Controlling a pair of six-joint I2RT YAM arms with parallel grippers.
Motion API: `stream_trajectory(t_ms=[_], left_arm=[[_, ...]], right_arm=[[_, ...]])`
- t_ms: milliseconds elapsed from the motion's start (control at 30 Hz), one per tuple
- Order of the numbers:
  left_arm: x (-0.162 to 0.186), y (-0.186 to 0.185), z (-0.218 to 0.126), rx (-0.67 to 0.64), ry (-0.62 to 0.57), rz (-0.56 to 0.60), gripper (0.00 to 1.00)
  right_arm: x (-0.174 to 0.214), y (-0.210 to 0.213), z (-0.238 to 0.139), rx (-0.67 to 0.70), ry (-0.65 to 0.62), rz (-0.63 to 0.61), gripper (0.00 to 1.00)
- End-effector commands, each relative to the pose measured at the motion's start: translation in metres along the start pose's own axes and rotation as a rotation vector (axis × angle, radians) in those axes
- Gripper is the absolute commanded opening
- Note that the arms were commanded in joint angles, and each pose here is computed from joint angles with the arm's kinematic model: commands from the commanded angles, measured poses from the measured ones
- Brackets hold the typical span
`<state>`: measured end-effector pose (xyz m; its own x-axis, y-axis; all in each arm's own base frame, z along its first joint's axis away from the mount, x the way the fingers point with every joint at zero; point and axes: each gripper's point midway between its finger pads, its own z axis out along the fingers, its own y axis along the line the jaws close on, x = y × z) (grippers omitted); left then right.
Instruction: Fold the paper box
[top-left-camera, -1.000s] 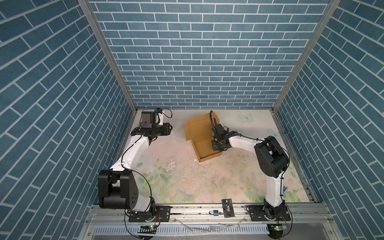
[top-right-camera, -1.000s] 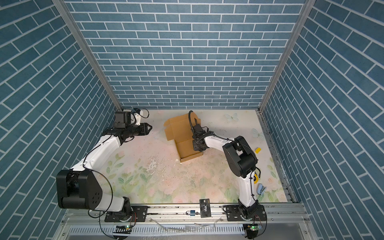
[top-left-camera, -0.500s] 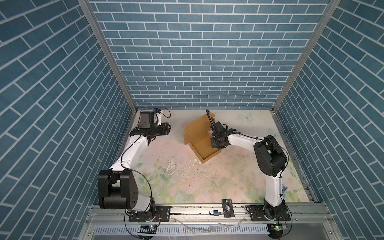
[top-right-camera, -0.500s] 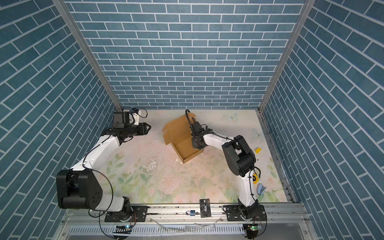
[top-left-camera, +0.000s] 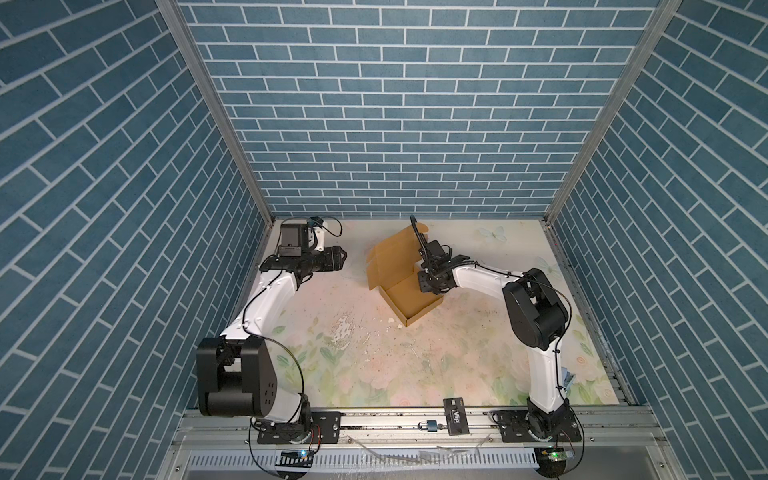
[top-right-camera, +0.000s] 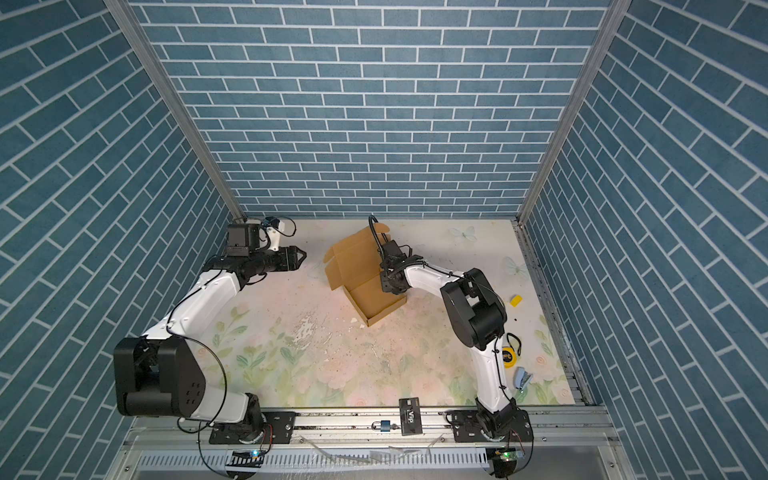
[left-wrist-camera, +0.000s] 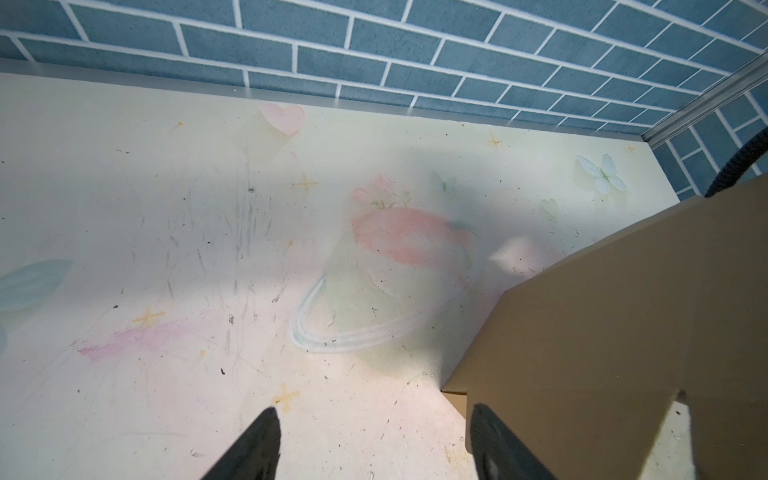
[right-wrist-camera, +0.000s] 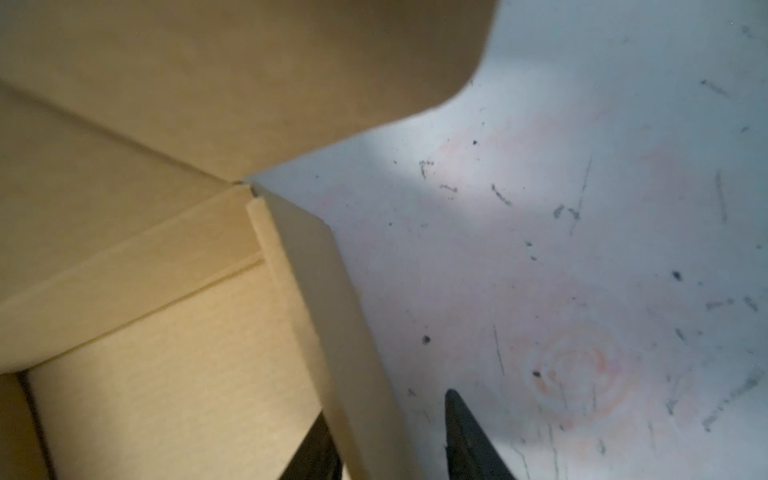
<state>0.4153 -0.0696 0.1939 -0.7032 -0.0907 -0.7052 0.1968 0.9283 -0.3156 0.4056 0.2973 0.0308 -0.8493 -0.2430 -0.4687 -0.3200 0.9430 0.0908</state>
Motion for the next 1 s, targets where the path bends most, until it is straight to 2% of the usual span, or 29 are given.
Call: stream_trajectory(t_ms=[0,100,300,400,500,667,833,967], left_arm=[[0.007,0.002,0.004,0.011,0.021,0.004,0.78],[0.009,0.005,0.006,0.0,0.024,0.015,0.82],[0.004,0.001,0.006,0.017,0.022,-0.007,0.82],[0.007,0.004,0.01,0.009,0.022,-0.007,0.82],[0.007,0.002,0.006,0.012,0.027,-0.011,0.82],[0.01,0.006,0.012,0.003,0.027,-0.009,0.82],[0.009,0.003,0.011,0.02,0.034,-0.014,0.82],[0.012,0.008,0.018,0.004,0.06,-0.033,0.82]], right_arm=[[0.003,-0.002,0.01,-0.003,0.029,-0.019,0.38],[0.007,-0.006,0.012,0.008,0.022,-0.01,0.31],[0.009,-0.012,0.013,0.029,0.031,0.006,0.15],[0.009,-0.018,0.012,0.052,0.002,0.017,0.1],[0.01,-0.027,0.013,0.097,0.035,0.043,0.06],[0.006,-0.041,0.012,0.166,-0.02,0.114,0.06],[0.002,-0.049,0.007,0.2,-0.013,0.156,0.07],[0.01,-0.049,0.014,0.176,0.044,0.161,0.14]])
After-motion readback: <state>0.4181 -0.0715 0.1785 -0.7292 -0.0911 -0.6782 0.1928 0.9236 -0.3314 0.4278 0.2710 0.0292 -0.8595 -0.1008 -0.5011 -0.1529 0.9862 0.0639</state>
